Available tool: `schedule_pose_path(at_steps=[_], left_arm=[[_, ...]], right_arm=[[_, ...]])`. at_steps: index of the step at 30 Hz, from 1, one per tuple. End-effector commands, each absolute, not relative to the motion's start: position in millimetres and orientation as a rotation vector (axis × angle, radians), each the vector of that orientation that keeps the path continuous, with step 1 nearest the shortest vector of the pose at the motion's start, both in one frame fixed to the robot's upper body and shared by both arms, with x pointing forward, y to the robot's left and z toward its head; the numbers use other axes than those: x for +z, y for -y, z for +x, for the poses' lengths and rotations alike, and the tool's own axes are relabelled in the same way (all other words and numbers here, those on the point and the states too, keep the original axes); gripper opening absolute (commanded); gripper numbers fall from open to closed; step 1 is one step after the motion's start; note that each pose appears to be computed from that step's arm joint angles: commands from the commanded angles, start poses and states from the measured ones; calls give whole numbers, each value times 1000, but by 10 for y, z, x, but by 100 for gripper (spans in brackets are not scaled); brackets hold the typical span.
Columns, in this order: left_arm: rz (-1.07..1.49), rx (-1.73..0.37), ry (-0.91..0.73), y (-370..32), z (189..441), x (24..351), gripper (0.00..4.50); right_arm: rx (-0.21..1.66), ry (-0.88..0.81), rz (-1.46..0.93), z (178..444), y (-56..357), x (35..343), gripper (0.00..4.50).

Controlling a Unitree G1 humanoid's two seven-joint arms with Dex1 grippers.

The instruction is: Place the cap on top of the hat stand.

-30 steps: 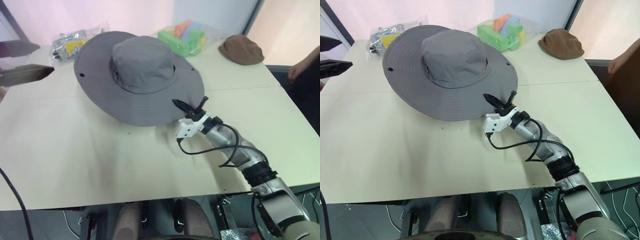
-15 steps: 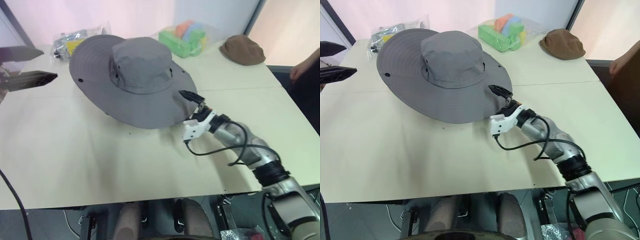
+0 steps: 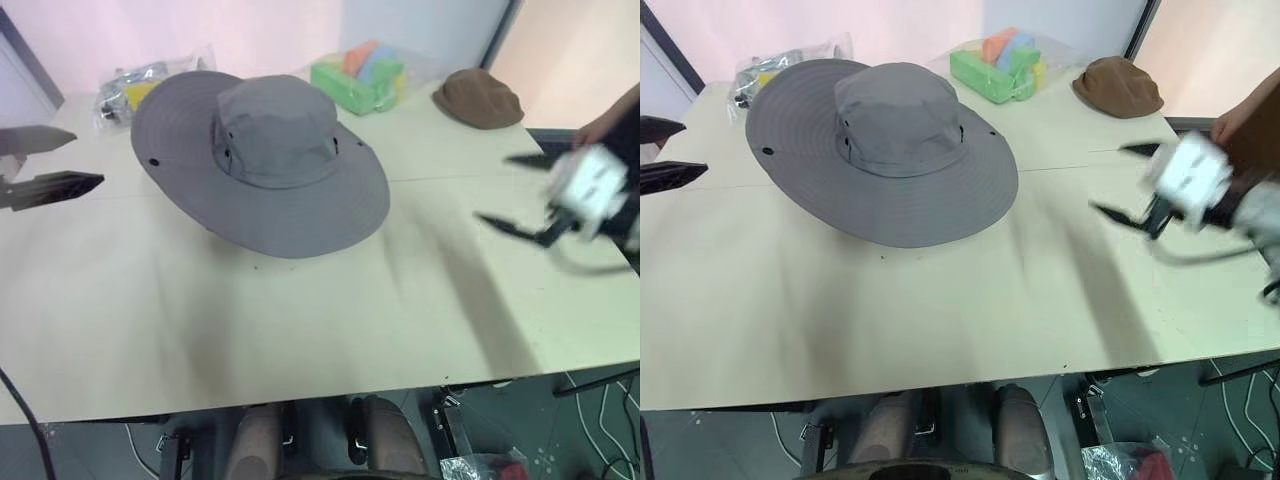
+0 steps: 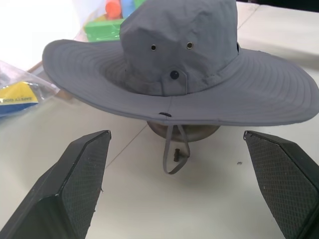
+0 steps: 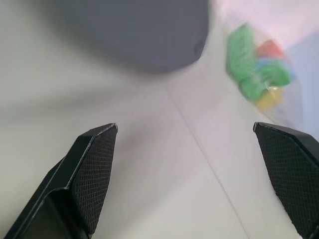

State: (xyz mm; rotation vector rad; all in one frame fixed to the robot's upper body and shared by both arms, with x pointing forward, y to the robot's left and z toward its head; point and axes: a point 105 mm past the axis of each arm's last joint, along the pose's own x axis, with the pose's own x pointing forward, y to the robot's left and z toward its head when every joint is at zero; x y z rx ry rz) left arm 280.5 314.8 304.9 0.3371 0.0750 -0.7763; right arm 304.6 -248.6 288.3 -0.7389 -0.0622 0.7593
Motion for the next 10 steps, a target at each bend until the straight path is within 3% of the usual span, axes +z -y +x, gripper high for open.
schedule_pose_path(at_steps=[1, 4, 10], left_arm=[[380, -743, -29, -3210, 2749, 3206, 450], [372, -741, -18, -3225, 2753, 3242, 450], [390, -771, -17, -3158, 2761, 3241, 450]], right_arm=[[884, 29, -549, 2899, 2530, 3160, 447], [968, -43, -427, 2844, 2587, 3295, 447], [1015, -124, -403, 2881, 2592, 3190, 447]])
